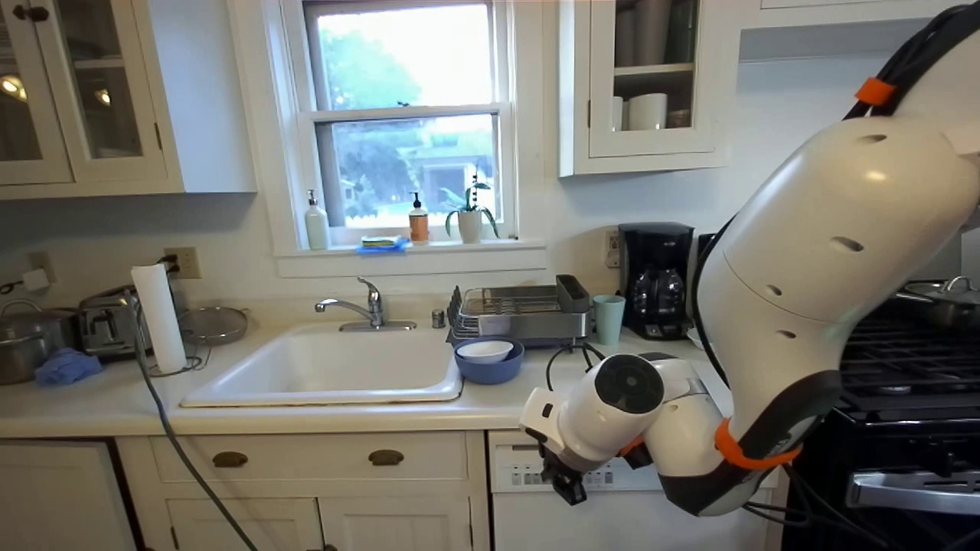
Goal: Press the third button from the left on the dishwasher
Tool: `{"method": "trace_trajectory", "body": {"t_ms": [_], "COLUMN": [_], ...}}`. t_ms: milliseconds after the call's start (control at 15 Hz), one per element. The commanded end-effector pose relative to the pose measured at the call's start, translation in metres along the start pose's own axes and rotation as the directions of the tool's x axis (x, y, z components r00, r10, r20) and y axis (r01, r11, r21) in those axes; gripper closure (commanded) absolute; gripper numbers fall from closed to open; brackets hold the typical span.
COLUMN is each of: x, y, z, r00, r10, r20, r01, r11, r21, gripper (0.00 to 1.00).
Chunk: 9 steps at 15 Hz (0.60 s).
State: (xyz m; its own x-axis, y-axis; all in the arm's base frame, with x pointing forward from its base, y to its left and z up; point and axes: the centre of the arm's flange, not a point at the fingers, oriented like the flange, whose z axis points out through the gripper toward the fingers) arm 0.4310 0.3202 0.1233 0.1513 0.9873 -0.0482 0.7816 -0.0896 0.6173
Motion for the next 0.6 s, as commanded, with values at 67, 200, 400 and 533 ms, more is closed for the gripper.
{"method": "trace_trajectory", "body": {"t_ms": [67,200,400,533], "x": [-0.005,-0.008,-0.013,-0.017], "y": [0.013,0.019,0.024,0.026], "z": [0.040,0.052,0.070,0.082], "r00": [0.998,0.996,0.993,0.992], "r10": [-0.005,0.001,0.010,0.021], "r20": [-0.057,-0.085,-0.119,-0.128], "r01": [0.007,0.004,0.000,-0.010], "r11": [0.999,0.998,0.997,0.996], "r21": [0.040,0.057,0.080,0.086], "gripper": [1.00,1.00,1.00,1.00]}}
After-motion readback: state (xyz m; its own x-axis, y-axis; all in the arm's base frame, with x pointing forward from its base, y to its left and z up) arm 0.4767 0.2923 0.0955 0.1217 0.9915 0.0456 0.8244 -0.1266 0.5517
